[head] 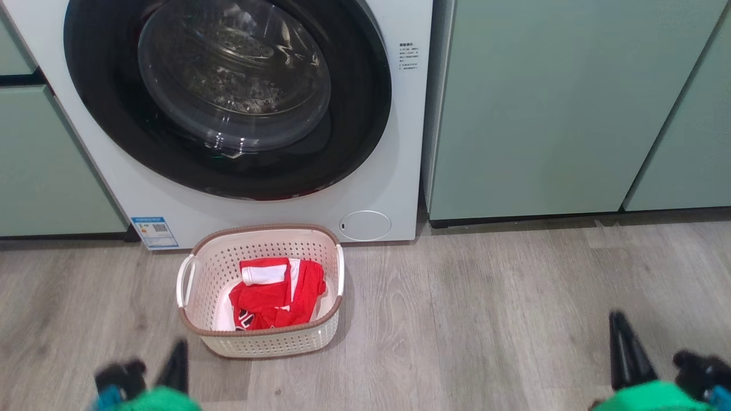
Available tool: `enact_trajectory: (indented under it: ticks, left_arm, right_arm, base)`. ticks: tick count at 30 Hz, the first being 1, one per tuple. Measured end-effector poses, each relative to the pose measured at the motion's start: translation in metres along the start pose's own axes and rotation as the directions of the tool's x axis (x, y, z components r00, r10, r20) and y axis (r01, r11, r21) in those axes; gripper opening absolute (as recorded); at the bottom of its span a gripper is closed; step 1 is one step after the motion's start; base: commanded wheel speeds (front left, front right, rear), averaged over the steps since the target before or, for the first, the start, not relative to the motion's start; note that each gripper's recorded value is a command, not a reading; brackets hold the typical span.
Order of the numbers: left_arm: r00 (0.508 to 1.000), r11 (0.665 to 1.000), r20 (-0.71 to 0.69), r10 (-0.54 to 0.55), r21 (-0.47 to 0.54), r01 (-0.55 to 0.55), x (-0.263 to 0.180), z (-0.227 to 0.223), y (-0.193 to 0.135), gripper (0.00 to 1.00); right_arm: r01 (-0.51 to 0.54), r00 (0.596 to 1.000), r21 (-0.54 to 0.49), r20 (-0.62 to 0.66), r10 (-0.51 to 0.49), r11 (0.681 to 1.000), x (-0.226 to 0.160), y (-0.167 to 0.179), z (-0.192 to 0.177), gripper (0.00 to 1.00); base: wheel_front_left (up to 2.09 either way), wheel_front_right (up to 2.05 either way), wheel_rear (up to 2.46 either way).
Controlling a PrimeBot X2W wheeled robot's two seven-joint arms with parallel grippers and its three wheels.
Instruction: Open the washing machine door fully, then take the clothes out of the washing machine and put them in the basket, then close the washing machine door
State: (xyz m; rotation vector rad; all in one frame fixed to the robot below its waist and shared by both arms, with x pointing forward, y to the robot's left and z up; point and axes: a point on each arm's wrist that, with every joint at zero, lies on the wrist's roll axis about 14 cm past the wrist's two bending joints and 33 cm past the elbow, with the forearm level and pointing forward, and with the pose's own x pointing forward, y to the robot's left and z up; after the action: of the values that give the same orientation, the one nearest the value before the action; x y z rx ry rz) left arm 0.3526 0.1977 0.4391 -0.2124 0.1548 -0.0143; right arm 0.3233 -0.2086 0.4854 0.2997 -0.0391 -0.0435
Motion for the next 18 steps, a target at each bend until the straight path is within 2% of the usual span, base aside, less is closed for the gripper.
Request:
enact_trajectory:
  ticks: [3, 5, 18]
  left_arm:
    - [0.995, 1.000, -0.095, 0.021, -0.021, -0.023, -0.018, -0.034, 0.003, 0.00]
    - [0.992, 0.999, -0.120, 0.031, -0.041, -0.036, -0.023, -0.042, 0.005, 0.00]
    - [0.994, 0.983, -0.101, 0.052, -0.172, -0.068, -0.016, -0.032, 0.006, 0.00]
  right_arm:
    - [0.028, 0.997, 0.011, -0.072, -0.027, 1.000, -0.012, -0.007, -0.023, 0.00]
    - [0.039, 0.995, 0.030, -0.088, -0.036, 0.999, -0.015, -0.008, -0.028, 0.00]
    - [0.079, 0.992, 0.154, -0.112, -0.062, 0.985, -0.011, -0.011, -0.031, 0.00]
  base:
    - [0.00, 0.00, 0.00]
    - [0.00, 0.00, 0.00]
    - [0.00, 0.00, 0.00]
